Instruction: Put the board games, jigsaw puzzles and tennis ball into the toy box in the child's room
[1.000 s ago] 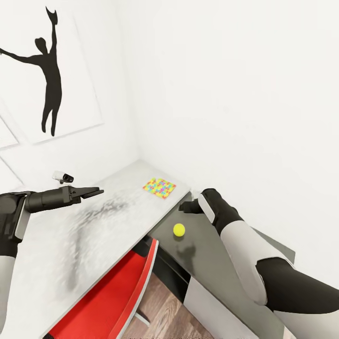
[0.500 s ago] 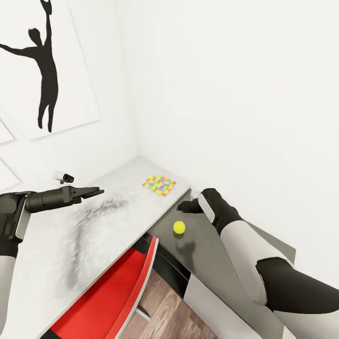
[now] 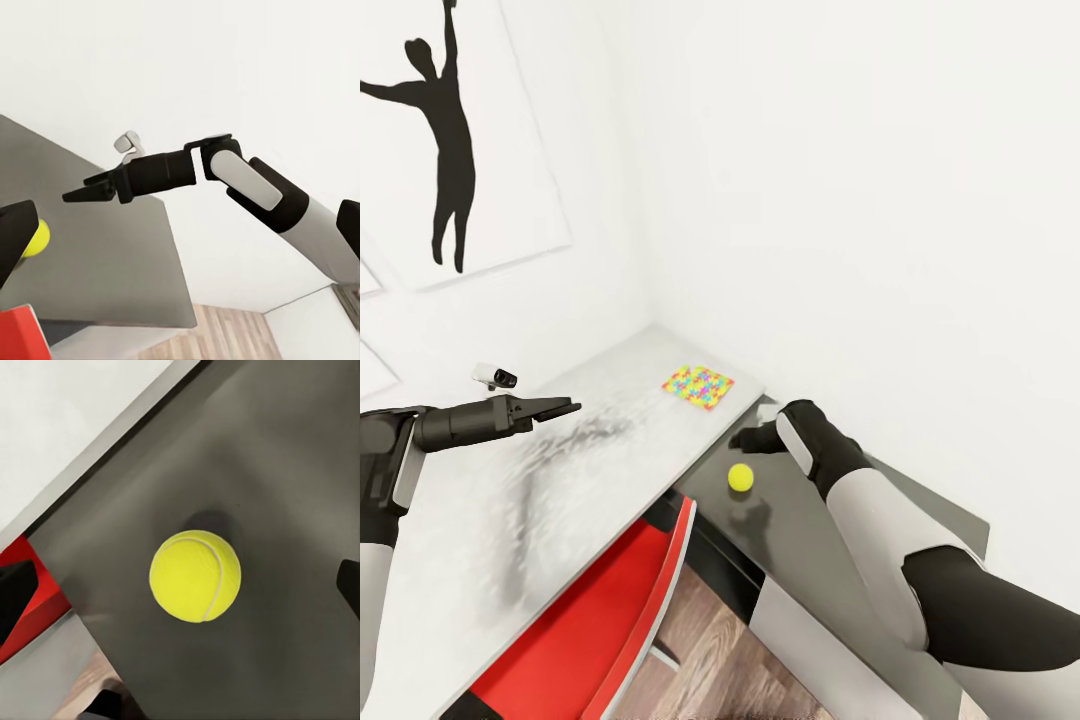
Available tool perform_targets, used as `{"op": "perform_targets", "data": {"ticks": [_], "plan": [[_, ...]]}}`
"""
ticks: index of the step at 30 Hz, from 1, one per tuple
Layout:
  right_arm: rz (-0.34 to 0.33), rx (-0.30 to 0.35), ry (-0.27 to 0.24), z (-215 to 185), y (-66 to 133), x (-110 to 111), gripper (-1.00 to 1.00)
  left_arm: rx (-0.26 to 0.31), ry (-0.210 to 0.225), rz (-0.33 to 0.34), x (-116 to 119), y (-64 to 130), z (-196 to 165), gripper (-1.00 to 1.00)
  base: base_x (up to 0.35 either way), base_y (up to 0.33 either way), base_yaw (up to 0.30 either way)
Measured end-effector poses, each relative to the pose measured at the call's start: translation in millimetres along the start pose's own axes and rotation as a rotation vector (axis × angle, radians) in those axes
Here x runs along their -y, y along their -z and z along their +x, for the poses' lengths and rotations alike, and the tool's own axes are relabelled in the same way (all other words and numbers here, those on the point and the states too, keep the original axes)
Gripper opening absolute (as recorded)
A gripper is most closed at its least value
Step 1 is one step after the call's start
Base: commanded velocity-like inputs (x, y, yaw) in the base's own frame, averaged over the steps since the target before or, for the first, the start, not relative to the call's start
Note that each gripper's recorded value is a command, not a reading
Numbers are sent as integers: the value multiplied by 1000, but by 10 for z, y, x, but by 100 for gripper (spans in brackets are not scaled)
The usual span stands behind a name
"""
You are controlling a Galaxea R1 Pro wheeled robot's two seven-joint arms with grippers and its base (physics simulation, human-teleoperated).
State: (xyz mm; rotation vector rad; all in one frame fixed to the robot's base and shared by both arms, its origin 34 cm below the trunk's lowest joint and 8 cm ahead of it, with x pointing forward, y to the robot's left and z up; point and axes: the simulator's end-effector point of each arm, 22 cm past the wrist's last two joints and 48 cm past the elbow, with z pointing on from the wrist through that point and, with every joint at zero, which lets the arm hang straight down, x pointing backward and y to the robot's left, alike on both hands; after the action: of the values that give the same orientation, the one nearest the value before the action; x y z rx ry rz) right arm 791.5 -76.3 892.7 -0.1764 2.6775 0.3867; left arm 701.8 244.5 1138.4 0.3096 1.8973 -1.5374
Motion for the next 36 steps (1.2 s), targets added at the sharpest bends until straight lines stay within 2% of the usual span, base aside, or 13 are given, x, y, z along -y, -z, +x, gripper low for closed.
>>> {"op": "perform_targets", "data": {"ticks": [29, 36], "plan": [[-3, -39, -4, 166, -249, 53, 100, -12, 44, -7, -244, -50, 130, 100, 0, 0, 0], [-10, -22, -3, 103, -260, 40, 100, -15, 52, -9, -296, -61, 161, 100, 0, 0, 0]]}}
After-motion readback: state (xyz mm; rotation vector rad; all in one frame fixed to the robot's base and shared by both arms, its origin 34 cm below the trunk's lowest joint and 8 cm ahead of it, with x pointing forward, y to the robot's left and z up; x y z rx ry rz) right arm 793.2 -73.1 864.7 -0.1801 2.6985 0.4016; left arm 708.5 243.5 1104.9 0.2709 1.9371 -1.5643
